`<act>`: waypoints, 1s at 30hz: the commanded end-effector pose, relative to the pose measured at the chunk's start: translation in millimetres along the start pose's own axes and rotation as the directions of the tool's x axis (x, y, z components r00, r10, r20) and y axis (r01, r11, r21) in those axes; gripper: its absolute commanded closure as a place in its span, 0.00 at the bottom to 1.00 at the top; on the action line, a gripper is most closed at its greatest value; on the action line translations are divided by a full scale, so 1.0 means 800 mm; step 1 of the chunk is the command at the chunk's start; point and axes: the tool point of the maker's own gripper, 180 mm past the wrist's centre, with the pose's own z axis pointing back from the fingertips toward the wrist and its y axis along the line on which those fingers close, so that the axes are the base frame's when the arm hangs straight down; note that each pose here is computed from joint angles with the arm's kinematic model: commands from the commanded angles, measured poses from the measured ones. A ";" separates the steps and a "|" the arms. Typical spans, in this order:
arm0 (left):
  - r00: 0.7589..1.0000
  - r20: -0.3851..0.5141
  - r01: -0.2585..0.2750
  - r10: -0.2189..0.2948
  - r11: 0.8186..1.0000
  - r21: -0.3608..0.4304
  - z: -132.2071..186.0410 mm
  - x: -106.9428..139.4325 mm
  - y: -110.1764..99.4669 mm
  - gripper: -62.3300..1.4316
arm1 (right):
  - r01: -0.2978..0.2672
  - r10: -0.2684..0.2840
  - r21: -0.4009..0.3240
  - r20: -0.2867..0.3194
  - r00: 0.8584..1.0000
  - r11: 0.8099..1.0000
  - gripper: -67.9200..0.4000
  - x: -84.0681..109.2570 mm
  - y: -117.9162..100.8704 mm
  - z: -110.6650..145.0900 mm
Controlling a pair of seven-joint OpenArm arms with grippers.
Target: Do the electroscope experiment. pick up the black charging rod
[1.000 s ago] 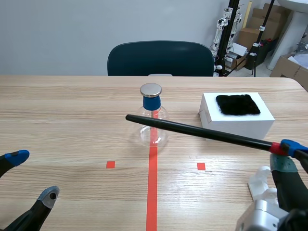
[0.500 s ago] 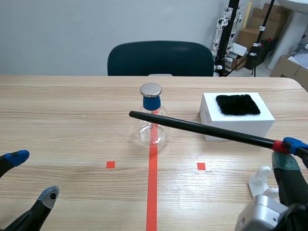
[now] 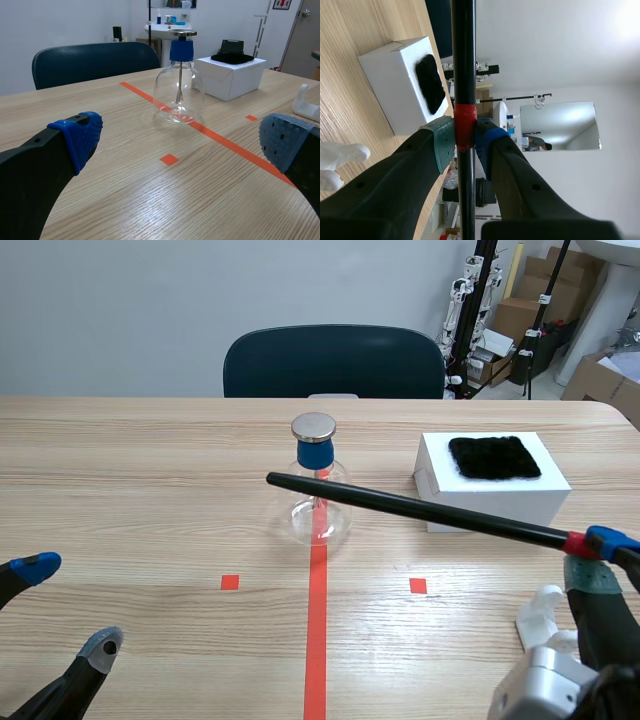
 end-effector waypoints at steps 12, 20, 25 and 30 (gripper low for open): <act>0.999 0.037 0.016 -0.016 1.000 -0.005 -0.005 0.012 0.004 0.00 | 0.003 -0.001 -0.050 0.026 1.000 0.999 0.93 0.007 -0.016 -0.003; 0.999 0.037 0.016 -0.016 1.000 -0.005 -0.005 0.012 0.004 0.00 | 0.006 -0.005 -0.053 0.024 1.000 0.999 0.93 0.006 -0.017 -0.003; 0.999 0.037 0.016 -0.016 1.000 -0.005 -0.005 0.012 0.004 0.00 | 0.012 -0.011 -0.052 0.024 1.000 0.999 0.93 0.006 -0.017 -0.003; 0.999 0.037 0.016 -0.016 1.000 -0.005 -0.005 0.012 0.004 0.00 | 0.012 -0.011 -0.052 0.027 1.000 0.999 0.91 0.007 -0.017 -0.003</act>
